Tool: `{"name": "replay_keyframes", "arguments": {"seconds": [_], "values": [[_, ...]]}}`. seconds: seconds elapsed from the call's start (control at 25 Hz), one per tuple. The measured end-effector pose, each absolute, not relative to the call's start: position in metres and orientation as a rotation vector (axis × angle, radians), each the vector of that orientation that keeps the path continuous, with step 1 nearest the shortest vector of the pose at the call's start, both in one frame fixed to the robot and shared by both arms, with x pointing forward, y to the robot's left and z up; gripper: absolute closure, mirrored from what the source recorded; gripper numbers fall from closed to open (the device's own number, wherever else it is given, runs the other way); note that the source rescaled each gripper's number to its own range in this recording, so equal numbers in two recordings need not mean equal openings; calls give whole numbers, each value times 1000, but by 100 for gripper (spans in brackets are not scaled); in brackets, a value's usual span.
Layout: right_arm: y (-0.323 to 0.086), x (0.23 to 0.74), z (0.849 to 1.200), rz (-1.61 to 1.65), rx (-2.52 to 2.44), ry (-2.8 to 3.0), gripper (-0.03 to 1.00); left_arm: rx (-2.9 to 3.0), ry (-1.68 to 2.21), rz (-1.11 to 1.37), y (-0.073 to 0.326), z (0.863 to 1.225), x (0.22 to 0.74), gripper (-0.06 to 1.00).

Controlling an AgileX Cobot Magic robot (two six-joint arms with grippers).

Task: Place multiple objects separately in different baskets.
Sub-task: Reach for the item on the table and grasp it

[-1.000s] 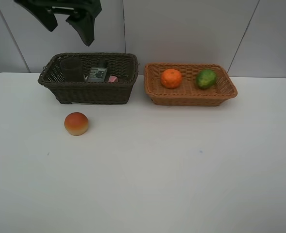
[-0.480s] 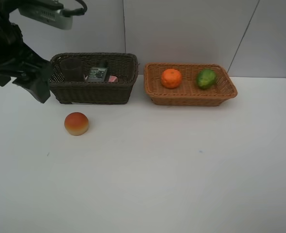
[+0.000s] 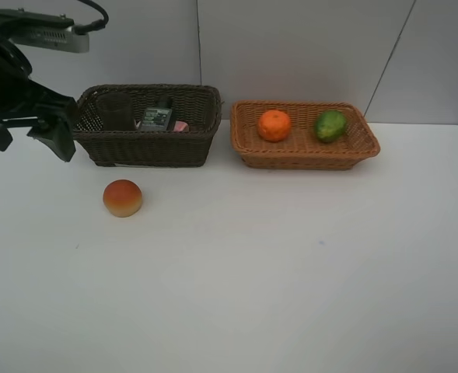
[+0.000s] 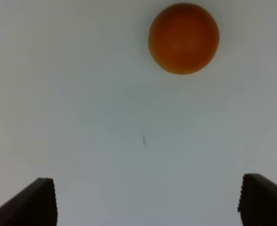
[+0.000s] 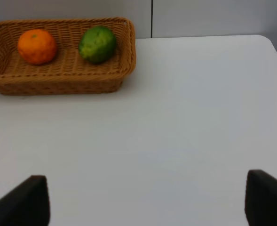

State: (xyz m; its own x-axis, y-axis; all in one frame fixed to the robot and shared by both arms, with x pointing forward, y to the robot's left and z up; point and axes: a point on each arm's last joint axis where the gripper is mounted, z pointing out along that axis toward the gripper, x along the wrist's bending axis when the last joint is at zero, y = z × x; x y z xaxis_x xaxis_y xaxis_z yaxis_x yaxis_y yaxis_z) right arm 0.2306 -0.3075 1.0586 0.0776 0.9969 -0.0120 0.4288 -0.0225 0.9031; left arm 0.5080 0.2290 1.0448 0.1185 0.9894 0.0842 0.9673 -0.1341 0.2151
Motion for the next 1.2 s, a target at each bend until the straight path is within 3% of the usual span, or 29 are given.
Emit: {"name": "replay_keyframes", "arguments": {"seconds": [0.56,1.2], "values": [[-307,231,1059,910,1567,1461,18,2452,1872,139,206,979,569,-6],[-307,231,1059,910,1567,1461,18,2569,1770,100,197,930,596,-6]]}}
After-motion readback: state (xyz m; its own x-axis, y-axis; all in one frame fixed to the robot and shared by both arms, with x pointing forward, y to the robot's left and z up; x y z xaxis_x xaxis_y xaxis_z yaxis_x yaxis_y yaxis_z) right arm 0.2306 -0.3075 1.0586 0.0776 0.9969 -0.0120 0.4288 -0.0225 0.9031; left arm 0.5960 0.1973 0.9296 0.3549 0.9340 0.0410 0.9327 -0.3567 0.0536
